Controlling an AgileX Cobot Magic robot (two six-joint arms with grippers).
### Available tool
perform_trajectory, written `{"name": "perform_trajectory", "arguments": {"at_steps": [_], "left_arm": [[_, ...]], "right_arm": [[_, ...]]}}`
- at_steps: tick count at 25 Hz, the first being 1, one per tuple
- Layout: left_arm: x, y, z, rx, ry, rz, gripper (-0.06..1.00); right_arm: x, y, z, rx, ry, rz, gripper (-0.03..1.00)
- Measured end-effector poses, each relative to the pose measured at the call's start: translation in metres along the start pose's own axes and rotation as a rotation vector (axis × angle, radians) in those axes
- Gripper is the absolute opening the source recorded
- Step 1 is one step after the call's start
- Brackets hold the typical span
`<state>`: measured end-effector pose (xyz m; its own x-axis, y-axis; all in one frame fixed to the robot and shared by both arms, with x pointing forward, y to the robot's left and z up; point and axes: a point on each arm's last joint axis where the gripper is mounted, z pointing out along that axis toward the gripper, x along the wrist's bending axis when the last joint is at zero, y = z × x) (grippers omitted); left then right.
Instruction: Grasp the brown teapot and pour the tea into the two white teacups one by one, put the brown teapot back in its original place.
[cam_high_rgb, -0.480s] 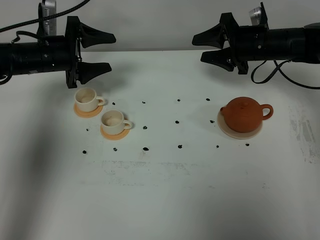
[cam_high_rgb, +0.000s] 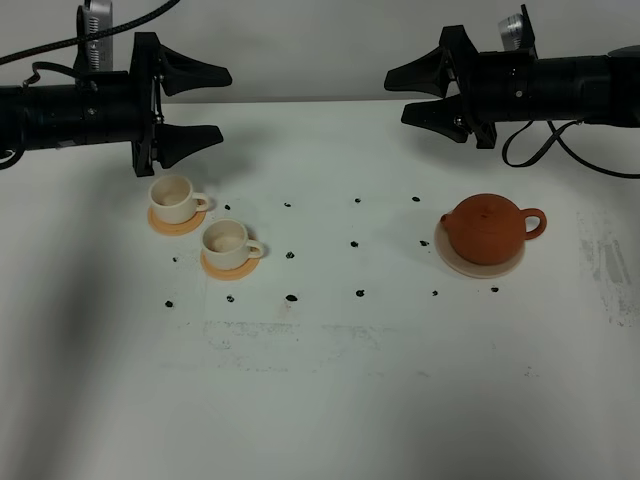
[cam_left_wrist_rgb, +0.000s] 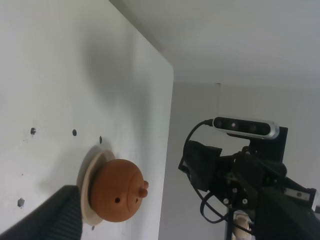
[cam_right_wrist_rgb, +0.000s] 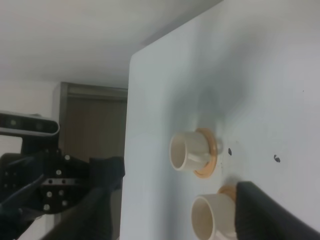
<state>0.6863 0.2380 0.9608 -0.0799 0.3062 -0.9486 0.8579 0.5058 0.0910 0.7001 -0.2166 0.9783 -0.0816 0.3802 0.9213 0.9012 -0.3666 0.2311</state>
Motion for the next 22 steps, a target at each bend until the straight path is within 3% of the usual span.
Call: {"name": "perform_trajectory", "arguments": {"at_steps": [5,8,11,22], "left_arm": [[0.0,0.0,0.0,0.0,0.0,0.028,0.67],[-0.002,0.001,-0.001,-0.009,0.007,0.107,0.67],[-0.013,0.001,-0.007,-0.034,0.03,0.196,0.67],[-0.07,0.001,-0.061,-0.177,0.404,0.655,0.67]], "right_arm": [[0.0,0.0,0.0,-0.004,-0.003,-0.048,0.52],[-0.001,0.002,0.0,-0.021,-0.025,-0.099,0.52],[0.004,0.006,-0.007,-0.056,-0.106,-0.187,0.53],[0.04,0.016,-0.052,-0.17,-0.52,-0.494,0.53]]}}
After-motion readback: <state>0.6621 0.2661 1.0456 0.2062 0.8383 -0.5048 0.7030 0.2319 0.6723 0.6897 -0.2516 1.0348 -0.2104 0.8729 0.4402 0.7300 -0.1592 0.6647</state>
